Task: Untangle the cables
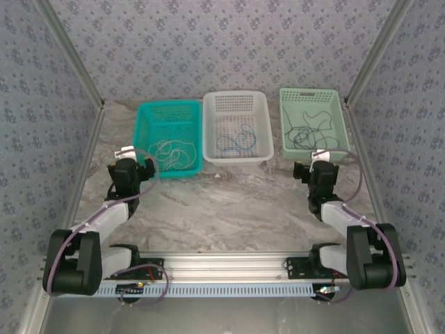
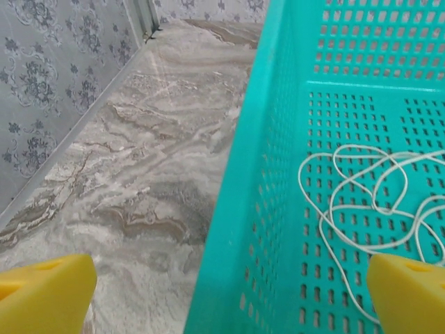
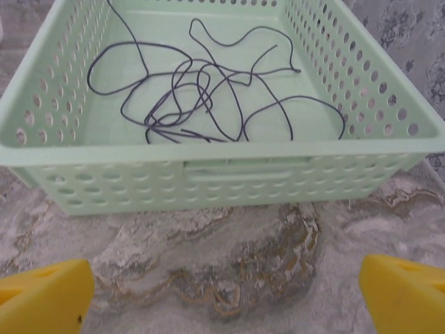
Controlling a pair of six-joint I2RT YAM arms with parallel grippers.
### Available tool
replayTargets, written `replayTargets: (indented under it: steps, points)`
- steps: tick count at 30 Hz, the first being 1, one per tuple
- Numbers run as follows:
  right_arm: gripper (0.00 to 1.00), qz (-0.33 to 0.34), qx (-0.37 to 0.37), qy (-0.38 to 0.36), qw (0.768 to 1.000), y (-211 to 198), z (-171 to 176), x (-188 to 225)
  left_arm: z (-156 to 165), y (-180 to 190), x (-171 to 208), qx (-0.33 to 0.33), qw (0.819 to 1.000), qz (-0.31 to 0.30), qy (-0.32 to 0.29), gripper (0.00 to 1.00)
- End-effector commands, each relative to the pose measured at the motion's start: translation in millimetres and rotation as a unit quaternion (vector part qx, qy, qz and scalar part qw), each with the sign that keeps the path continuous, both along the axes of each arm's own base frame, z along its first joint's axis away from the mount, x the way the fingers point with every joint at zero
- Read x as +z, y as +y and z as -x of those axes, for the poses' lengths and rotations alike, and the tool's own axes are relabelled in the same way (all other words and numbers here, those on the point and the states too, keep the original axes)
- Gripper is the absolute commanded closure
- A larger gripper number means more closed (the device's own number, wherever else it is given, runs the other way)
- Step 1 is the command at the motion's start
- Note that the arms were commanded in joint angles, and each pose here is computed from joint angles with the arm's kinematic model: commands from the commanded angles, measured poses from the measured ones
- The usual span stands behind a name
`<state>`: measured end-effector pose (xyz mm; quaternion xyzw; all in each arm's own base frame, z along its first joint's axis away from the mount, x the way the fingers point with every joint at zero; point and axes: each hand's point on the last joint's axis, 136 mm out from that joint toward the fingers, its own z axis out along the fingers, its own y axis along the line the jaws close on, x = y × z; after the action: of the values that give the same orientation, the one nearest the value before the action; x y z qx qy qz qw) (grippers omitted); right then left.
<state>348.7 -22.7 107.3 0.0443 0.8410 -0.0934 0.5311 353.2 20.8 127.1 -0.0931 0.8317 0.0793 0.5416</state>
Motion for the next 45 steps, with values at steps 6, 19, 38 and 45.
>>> replayTargets:
  steps: [6, 19, 38, 45]
  points:
    - [0.03, 0.001, 0.026, -0.052, 0.998, 6.5, -12.8, 10.3, -15.6, -3.6, -9.8, -0.041, 0.999, -0.001, -0.023, 0.01]
    - [0.04, -0.013, 0.05, -0.036, 0.998, 6.5, -39.3, -21.0, -24.3, 2.1, -26.9, -0.057, 0.995, 0.014, -0.075, 0.01]
    - [0.0, -0.039, 0.067, -0.016, 0.997, 6.0, -42.0, -24.5, -43.2, -0.2, -37.9, -0.067, 0.997, 0.014, -0.016, 0.0]
    - [0.0, -0.04, 0.067, -0.016, 0.997, 6.2, -42.1, -24.5, -42.9, -0.5, -38.0, -0.068, 0.997, 0.014, -0.016, 0.01]
